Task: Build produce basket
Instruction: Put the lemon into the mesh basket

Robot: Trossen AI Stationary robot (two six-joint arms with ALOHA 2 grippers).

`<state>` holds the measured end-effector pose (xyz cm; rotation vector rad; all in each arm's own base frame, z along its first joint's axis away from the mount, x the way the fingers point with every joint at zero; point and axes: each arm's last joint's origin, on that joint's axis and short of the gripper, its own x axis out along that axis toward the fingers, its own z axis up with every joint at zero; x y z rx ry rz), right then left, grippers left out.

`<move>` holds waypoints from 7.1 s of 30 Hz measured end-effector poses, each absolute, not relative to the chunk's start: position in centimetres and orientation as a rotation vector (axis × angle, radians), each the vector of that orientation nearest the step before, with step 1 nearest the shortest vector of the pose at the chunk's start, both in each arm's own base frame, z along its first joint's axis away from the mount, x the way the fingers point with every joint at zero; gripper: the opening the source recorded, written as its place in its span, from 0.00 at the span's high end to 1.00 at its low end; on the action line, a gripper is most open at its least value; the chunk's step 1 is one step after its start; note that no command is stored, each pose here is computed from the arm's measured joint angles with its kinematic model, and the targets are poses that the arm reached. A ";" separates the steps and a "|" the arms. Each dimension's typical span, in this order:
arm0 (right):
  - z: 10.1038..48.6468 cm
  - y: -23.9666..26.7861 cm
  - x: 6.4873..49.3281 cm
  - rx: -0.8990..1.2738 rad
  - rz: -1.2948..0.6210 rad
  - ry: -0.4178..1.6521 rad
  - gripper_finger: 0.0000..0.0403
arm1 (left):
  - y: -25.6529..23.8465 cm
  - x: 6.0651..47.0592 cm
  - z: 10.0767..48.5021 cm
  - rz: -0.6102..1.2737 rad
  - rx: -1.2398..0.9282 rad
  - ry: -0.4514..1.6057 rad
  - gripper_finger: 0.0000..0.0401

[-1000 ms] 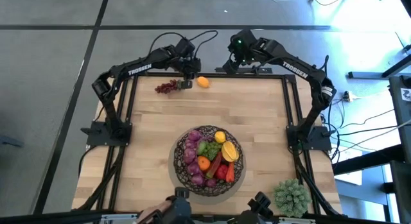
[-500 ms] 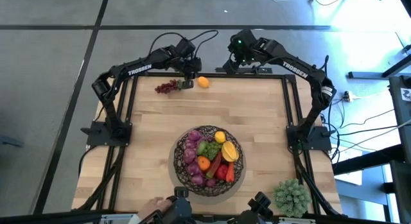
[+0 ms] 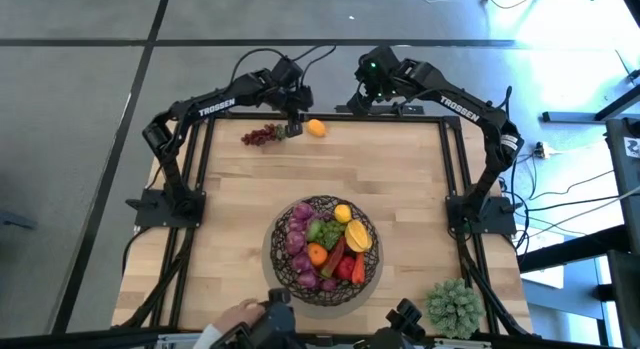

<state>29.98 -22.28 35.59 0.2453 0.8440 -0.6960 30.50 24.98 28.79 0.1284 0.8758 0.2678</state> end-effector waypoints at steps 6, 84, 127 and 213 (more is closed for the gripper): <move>35.6 -22.3 30.0 0.245 -0.696 0.844 0.36 | 25.3 30.2 28.8 0.280 0.117 0.880 0.48; 35.6 -22.3 30.0 0.083 -0.617 0.896 0.36 | 25.2 34.4 20.2 -0.059 0.695 1.210 0.28; 35.5 -22.8 30.8 0.109 -0.632 0.828 0.36 | 26.6 33.2 20.5 0.327 0.009 1.093 0.28; 17.3 -28.6 38.5 -0.177 -0.392 1.054 0.36 | 24.6 27.6 30.9 0.544 -0.183 0.892 0.28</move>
